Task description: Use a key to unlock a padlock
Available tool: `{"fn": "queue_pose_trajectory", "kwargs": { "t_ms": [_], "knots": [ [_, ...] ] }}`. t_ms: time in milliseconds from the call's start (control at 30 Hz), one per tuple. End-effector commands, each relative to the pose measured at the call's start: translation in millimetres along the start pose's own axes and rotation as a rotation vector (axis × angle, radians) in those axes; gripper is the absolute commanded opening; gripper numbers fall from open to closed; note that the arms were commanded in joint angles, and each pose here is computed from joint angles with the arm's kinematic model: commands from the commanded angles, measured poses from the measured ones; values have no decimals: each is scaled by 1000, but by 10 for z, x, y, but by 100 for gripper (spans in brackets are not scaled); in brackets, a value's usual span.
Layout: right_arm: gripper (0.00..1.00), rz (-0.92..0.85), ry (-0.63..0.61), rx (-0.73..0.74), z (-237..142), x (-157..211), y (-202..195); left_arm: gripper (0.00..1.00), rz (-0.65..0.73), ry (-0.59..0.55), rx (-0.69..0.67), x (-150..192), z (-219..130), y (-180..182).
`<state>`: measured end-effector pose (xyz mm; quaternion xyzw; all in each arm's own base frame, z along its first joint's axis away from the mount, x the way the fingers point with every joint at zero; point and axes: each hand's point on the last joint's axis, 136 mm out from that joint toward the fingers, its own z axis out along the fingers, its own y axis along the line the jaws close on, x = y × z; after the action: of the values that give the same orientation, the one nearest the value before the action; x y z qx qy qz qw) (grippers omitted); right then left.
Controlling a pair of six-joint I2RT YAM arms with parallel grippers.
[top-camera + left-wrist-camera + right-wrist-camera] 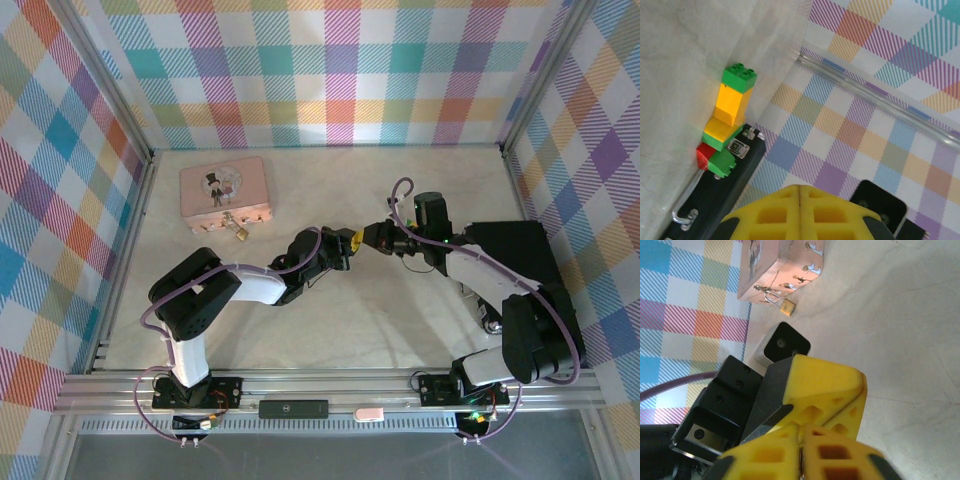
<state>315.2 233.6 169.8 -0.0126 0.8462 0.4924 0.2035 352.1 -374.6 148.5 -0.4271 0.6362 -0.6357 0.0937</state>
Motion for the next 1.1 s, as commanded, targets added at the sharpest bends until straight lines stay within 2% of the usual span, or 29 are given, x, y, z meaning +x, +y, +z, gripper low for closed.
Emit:
{"fn": "queue_pose_trajectory", "kwargs": {
  "t_ms": [0, 33, 133, 233, 300, 400, 567, 667, 800, 1067],
  "knots": [
    [30, -48, -39, 19, -116, -66, 125, 0, 94, -31, 21, -65, 18, -150],
    [39, -48, -49, 32, -144, -91, 142, 0, 132, -31, 21, -81, 25, -177],
    [55, -52, -82, 71, -235, -162, 181, 0, 271, -42, 24, -98, 19, -290],
    [62, -111, -100, 17, -268, -172, 303, 0, 450, -68, 3, -111, -38, -411],
    [63, -115, -117, -27, -259, -170, 346, 0, 562, -79, 1, -93, -99, -499],
    [59, -122, -96, -94, -237, -130, 433, 0, 681, -92, 19, -81, -195, -596],
    [47, -111, -70, -189, -182, -53, 474, 0, 824, -70, 50, -4, -274, -691],
    [45, -98, -75, -269, -142, -15, 522, 0, 873, -70, 72, 13, -306, -718],
    [44, -42, -55, -314, 5, 80, 522, 0, 878, -71, 124, 33, -356, -753],
    [34, -42, -126, -353, 49, 38, 548, 0, 788, -90, 186, -10, -441, -741]
  ]
}}
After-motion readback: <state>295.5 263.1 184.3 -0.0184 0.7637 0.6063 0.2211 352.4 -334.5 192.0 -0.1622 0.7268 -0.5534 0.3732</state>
